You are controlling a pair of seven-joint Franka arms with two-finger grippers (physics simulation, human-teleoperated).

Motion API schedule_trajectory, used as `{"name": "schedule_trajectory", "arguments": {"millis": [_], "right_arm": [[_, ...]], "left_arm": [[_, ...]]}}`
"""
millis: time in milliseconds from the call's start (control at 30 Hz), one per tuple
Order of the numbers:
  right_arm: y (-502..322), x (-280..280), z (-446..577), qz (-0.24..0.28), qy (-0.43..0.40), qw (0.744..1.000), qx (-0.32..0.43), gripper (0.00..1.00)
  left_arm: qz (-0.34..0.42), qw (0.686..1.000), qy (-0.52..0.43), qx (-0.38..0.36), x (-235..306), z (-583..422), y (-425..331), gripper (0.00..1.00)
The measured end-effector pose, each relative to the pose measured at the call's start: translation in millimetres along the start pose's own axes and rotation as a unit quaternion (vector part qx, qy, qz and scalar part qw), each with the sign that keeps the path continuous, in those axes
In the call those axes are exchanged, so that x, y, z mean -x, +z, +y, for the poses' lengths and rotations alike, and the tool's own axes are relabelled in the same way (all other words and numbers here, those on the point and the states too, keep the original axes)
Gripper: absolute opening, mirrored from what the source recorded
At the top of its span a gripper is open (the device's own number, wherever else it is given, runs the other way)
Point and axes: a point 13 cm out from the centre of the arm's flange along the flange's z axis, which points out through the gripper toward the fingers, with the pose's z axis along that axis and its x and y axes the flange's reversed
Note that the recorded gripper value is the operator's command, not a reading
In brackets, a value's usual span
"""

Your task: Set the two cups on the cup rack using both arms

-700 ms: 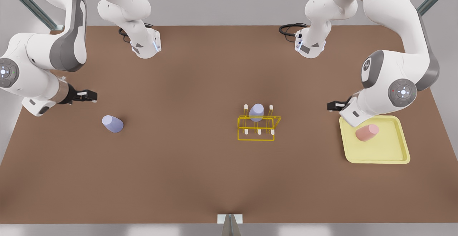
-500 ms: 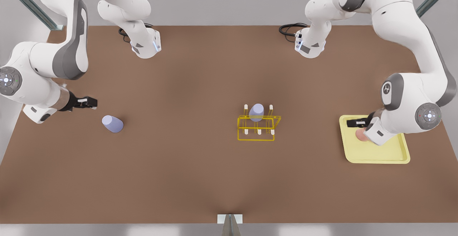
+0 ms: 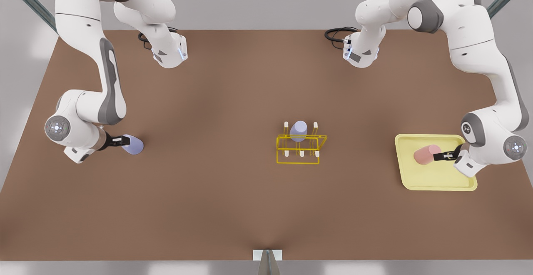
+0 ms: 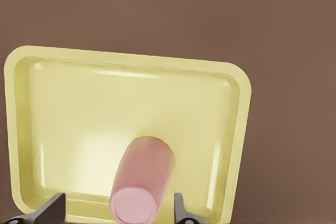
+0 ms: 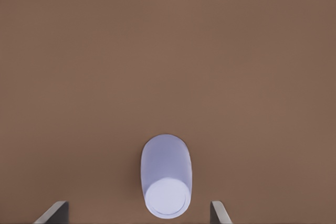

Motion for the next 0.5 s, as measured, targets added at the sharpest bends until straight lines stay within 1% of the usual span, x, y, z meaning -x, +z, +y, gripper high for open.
{"name": "schedule_trajectory", "arguments": {"millis": [67,200,367,500], "right_arm": [[14.3,-1.7,1.5,-0.005,-0.002,1.000,0.001,1.00],[40.8,-10.0,-7.9,-0.009,0.012,1.000,0.011,1.00],[63.8,-20.3,-15.2,-0.017,0.025,0.999,0.020,1.00],[76.2,-25.6,-11.0,-0.032,0.020,0.999,0.019,1.00]], "left_arm": [[-0.005,1.000,0.021,-0.002,-11.2,-5.1,2.9,1.00],[-0.011,0.998,0.056,0.000,-14.4,-8.9,14.5,1.00],[0.010,0.997,0.082,-0.006,-31.8,-8.3,59.1,1.00],[0.008,0.996,0.094,-0.006,-35.0,-1.0,83.0,1.00]]}}
